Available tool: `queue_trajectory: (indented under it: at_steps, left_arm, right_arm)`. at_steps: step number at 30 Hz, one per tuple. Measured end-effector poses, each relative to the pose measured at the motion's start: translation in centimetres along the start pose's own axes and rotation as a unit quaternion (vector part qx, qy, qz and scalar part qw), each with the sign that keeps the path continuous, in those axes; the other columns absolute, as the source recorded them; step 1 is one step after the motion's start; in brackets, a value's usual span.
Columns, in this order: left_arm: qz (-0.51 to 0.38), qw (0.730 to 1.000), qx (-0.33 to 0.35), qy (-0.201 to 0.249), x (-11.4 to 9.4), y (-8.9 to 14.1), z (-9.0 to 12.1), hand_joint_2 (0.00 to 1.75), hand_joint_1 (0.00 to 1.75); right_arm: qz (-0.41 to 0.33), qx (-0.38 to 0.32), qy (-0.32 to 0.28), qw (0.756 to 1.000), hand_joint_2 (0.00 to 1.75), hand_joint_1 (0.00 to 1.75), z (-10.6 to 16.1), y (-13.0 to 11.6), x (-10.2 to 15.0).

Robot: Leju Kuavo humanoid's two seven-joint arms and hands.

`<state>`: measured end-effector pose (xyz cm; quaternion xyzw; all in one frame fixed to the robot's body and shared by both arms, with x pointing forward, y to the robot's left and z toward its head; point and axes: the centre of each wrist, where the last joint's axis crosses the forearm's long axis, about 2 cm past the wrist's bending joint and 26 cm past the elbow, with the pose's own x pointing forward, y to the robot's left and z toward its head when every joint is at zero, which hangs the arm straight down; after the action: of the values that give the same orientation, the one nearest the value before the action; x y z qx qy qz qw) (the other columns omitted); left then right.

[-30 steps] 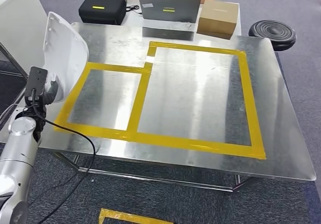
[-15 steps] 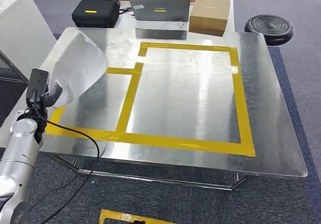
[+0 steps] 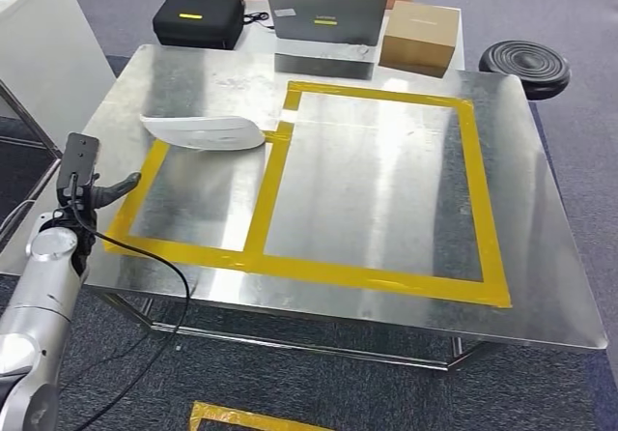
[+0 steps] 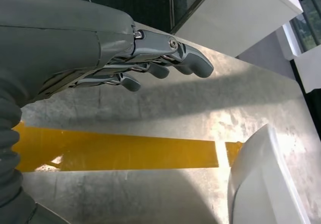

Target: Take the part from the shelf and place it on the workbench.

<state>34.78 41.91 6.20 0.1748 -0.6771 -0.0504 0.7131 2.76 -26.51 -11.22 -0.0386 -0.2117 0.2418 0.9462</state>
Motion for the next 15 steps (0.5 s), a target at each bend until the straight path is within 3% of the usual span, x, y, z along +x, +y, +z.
queue_trajectory:
  at_steps: [8, 12, 15]
  left_arm:
    - [-0.001, 1.0, 0.006, 0.004, -0.13, -0.04, 0.08, 1.75, 0.0]
    - [-0.003, 1.0, 0.007, 0.001, -0.04, 0.09, -0.02, 0.0, 0.0]
    - [-0.004, 1.0, 0.009, -0.009, 0.04, -0.07, -0.06, 0.0, 0.0]
  right_arm:
    - [0.0, 0.0, -0.001, 1.0, 0.0, 0.0, -0.01, -0.01, 0.02]
    - [0.0, -0.001, 0.0, 1.0, 0.0, 0.0, 0.0, -0.09, -0.04]
    - [0.0, 0.001, 0.001, 1.0, 0.0, 0.0, 0.0, -0.09, -0.05]
